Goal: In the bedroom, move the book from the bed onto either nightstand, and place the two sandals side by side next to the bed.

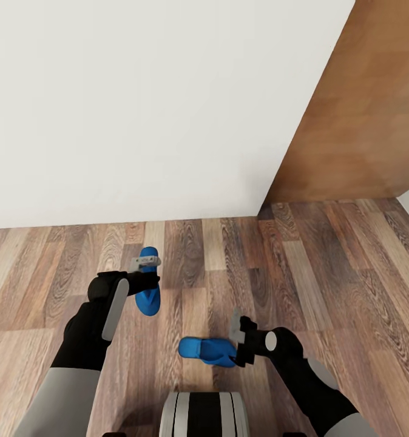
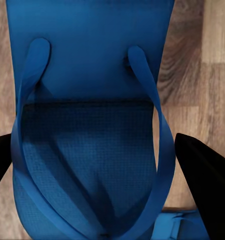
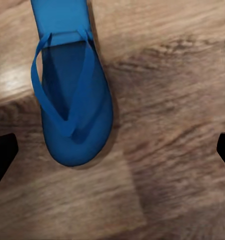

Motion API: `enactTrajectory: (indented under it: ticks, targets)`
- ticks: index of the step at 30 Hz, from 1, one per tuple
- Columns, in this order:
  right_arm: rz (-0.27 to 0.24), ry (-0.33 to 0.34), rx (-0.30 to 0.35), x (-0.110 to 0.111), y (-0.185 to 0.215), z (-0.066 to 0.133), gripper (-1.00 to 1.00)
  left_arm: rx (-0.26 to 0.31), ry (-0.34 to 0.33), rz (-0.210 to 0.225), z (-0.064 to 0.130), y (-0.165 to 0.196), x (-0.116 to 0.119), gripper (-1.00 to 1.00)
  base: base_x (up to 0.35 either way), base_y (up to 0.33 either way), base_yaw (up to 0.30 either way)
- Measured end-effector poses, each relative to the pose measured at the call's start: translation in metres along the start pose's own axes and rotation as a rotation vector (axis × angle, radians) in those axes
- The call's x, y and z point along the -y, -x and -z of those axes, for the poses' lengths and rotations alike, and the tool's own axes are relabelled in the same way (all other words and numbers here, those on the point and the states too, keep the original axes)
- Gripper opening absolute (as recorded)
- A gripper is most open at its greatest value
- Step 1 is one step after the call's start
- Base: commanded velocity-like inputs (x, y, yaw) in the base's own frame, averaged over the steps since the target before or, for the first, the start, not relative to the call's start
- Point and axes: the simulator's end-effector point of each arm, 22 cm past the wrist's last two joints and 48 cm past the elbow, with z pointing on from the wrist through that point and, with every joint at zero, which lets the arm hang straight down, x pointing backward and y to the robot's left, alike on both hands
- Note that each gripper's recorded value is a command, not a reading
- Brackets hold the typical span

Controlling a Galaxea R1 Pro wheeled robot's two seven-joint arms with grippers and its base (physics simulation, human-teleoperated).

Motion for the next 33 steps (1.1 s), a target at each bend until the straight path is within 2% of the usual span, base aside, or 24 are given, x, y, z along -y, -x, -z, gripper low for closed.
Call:
enactTrajectory:
  ticks: [6, 9, 10, 13, 27, 33]
  targets:
    - [0.025, 0.047, -0.004, -0.015, -0.001, -0.004, 1.00, -0.001, 0.000, 0.000, 0.000, -0.001, 0.000, -1.00, 0.008, -0.004, 0.000]
    - [0.045, 0.120, -0.015, -0.039, -0.011, -0.014, 1.00, -0.001, 0.000, 0.000, 0.000, -0.001, 0.000, -1.00, 0.000, 0.000, 0.000]
    - [0.067, 0.135, -0.052, -0.033, -0.022, -0.021, 1.00, -0.001, 0.000, 0.000, 0.000, -0.001, 0.000, -1.00, 0.000, 0.000, 0.000]
    - [0.092, 0.144, -0.079, -0.030, -0.033, -0.025, 1.00, -0.001, 0.000, 0.000, 0.000, -0.001, 0.000, -1.00, 0.000, 0.043, 0.000]
    - [0.117, 0.115, -0.070, -0.015, -0.030, -0.022, 1.00, -0.003, 0.001, 0.000, 0.000, -0.001, 0.000, -1.00, 0.027, 0.290, 0.000]
    - [0.118, 0.100, -0.070, -0.007, -0.029, -0.020, 1.00, -0.002, 0.000, 0.000, -0.001, -0.001, 0.000, -1.00, 0.002, 0.075, 0.000]
